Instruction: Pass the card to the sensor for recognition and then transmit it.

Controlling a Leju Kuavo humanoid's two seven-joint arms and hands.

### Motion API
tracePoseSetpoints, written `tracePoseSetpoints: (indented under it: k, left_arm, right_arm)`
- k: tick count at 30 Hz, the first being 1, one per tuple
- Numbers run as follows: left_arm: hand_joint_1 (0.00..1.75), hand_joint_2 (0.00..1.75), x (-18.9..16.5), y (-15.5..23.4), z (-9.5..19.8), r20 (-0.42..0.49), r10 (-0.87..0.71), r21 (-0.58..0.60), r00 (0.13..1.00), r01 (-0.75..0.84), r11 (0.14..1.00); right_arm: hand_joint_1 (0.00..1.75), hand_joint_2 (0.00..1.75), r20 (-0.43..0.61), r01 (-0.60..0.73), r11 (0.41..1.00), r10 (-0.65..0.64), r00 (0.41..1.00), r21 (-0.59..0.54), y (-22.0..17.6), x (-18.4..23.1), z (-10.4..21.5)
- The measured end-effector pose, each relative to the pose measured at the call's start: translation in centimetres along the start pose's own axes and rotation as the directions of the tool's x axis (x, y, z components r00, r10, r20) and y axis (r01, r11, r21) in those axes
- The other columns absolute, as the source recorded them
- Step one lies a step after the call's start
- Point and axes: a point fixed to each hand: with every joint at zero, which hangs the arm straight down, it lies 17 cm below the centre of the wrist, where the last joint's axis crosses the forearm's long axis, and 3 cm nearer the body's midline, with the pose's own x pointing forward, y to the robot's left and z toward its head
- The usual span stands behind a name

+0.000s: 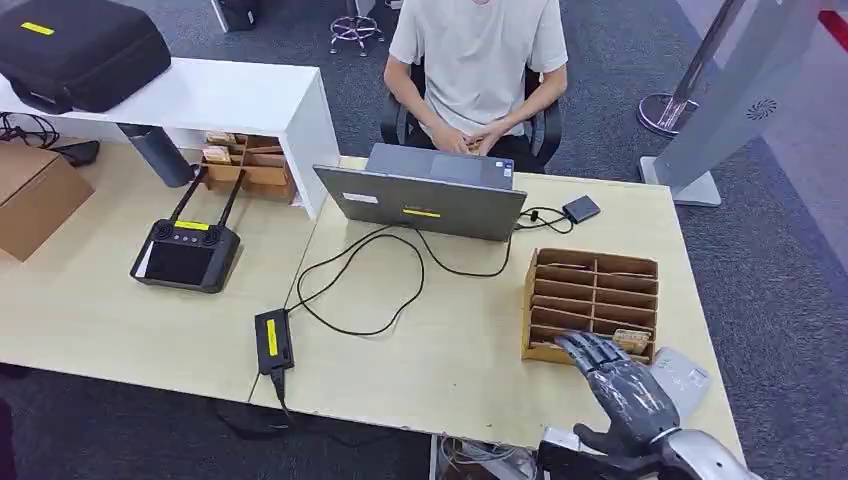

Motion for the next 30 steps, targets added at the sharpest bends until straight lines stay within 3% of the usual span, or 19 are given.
tracePoseSetpoints:
  k: [10, 19, 25, 30]
  left_arm:
    - [0.00, 1.75, 0.0, 0.0, 0.0, 0.000, 0.013, 0.004, 1.000, -0.013, 1.000]
    - [0.00, 1.75, 0.0, -0.1, 0.0, 0.001, 0.015, 0.003, 1.000, -0.015, 1.000]
    - [0.00, 1.75, 0.0, -0.1, 0.0, 0.002, 0.014, 0.001, 1.000, -0.014, 1.000]
    - [0.00, 1.75, 0.1, -0.1, 0.0, 0.005, 0.005, -0.003, 1.000, -0.005, 1.000]
  right_arm:
    - [0.00, 1.75, 0.004, 0.075, 0.979, -0.076, 0.997, -0.188, -1.6, 3.1, -0.6]
    - [0.00, 1.75, -0.008, 0.121, 0.968, -0.126, 0.992, -0.220, -1.5, 4.0, -0.6]
    - [0.00, 1.75, -0.031, 0.131, 0.933, -0.149, 0.988, -0.334, -2.2, 4.2, -0.7]
    - [0.00, 1.75, -0.083, 0.120, 0.926, -0.160, 0.984, -0.358, -0.3, 3.3, -0.7]
